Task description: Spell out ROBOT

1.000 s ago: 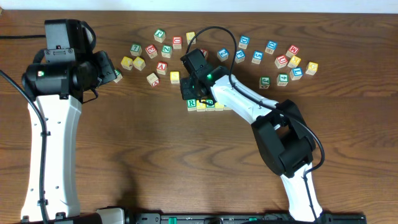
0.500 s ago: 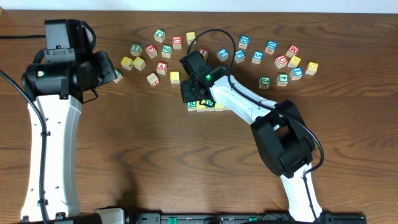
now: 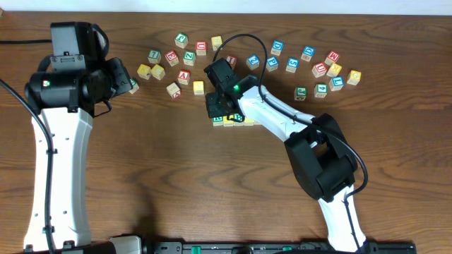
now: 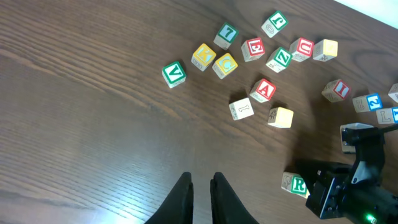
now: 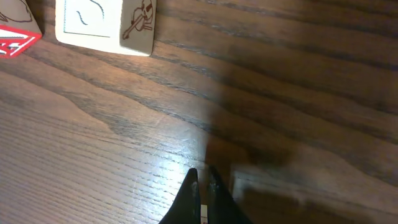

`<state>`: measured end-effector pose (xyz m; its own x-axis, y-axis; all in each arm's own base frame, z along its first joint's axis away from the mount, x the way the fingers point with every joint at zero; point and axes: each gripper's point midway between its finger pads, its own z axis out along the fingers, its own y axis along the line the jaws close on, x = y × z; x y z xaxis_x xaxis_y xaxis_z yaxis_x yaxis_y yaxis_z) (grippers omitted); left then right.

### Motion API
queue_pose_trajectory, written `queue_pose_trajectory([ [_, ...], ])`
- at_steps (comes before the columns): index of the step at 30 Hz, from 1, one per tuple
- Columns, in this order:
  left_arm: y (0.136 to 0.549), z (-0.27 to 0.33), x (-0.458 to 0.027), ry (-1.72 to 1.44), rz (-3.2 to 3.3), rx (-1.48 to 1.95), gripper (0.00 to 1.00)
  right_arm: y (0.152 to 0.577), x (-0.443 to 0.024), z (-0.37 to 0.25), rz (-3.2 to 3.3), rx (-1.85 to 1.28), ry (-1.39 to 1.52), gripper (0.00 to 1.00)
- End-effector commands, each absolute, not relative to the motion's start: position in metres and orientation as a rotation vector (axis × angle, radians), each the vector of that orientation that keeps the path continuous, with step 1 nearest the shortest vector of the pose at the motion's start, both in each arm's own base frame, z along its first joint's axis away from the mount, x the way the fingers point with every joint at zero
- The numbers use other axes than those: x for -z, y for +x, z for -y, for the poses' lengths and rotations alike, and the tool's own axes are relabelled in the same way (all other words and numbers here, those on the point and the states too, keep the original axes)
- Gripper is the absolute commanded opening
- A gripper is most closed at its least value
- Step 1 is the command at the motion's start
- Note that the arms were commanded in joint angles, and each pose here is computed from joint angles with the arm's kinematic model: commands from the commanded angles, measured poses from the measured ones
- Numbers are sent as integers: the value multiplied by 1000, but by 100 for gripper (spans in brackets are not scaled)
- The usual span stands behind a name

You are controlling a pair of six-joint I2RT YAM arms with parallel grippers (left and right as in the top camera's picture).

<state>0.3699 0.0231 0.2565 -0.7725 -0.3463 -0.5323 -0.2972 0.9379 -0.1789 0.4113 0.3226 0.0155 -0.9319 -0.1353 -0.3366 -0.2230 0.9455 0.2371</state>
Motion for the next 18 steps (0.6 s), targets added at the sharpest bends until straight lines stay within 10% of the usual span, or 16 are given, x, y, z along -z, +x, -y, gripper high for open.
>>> queue_pose_trajectory([
  [1,370,-26,-252,-446,-2524,91,11,411,-15,-322,-2789,-376,-231,1],
  [18,370,-26,-252,-446,-2523,91,11,426,-49,-330,-2700,-383,-320,1],
])
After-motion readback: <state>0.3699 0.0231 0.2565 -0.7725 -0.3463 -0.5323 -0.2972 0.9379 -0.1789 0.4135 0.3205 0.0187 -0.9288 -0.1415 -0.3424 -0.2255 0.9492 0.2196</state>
